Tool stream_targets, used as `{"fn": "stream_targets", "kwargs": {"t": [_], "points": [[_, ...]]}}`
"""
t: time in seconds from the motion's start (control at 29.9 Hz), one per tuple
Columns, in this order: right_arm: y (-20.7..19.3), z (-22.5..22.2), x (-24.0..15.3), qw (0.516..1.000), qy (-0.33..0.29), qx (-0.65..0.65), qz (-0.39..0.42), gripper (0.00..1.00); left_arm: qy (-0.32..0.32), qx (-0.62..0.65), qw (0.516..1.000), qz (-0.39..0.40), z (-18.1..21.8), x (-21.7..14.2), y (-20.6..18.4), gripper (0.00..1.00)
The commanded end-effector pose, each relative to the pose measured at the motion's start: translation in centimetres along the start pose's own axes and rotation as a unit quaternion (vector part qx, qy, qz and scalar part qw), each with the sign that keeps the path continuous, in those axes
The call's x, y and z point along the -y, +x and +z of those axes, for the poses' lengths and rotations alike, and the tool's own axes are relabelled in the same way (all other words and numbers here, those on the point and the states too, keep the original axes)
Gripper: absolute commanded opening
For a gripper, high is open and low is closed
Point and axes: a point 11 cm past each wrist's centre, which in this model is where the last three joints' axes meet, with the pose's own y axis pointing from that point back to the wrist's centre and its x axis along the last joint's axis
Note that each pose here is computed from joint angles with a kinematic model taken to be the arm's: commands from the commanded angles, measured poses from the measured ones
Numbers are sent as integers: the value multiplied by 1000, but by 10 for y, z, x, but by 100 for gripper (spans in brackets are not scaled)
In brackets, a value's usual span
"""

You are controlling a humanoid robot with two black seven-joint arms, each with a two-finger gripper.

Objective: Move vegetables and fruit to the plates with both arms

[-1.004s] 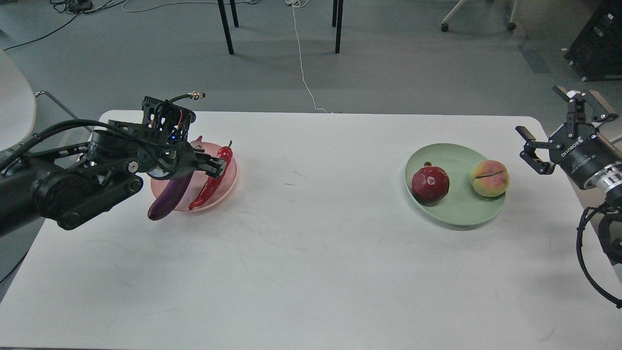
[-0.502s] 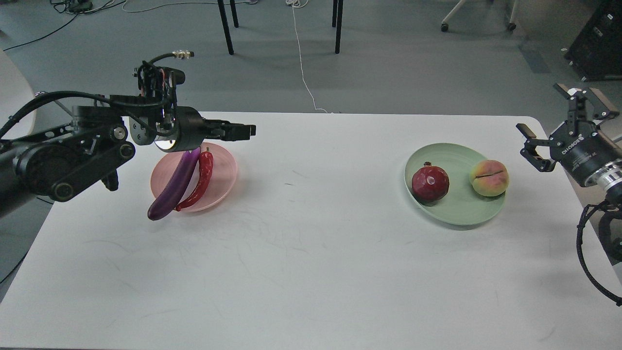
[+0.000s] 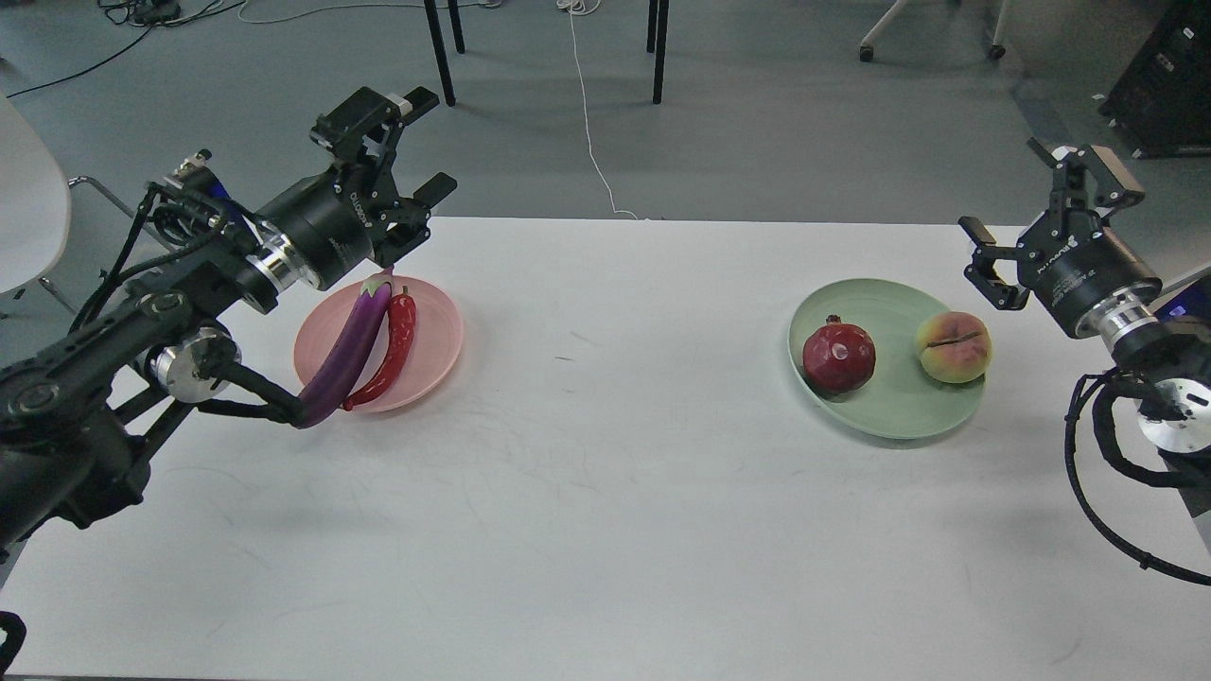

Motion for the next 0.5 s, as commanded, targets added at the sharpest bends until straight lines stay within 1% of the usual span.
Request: {"fn": "stream_targets", "kwargs": {"t": [0.0, 0.1, 0.17, 0.27, 0.47], "points": [[-11, 4, 2, 1000, -6, -4, 1, 99, -19, -52, 998, 24, -17, -16, -2, 100], [-11, 11, -2, 999, -20, -25, -8, 99, 2, -70, 997, 31, -41, -28, -8, 100], [-13, 18, -5, 998, -36, -55, -25, 99, 9, -79, 996, 34, -49, -32, -10, 100], [-13, 24, -10, 995, -51, -77, -35, 99, 9, -83, 996, 35, -52, -34, -12, 100], [-23, 15, -5, 997, -32, -61, -47, 99, 11, -81, 996, 36, -52, -35, -11, 100]]}}
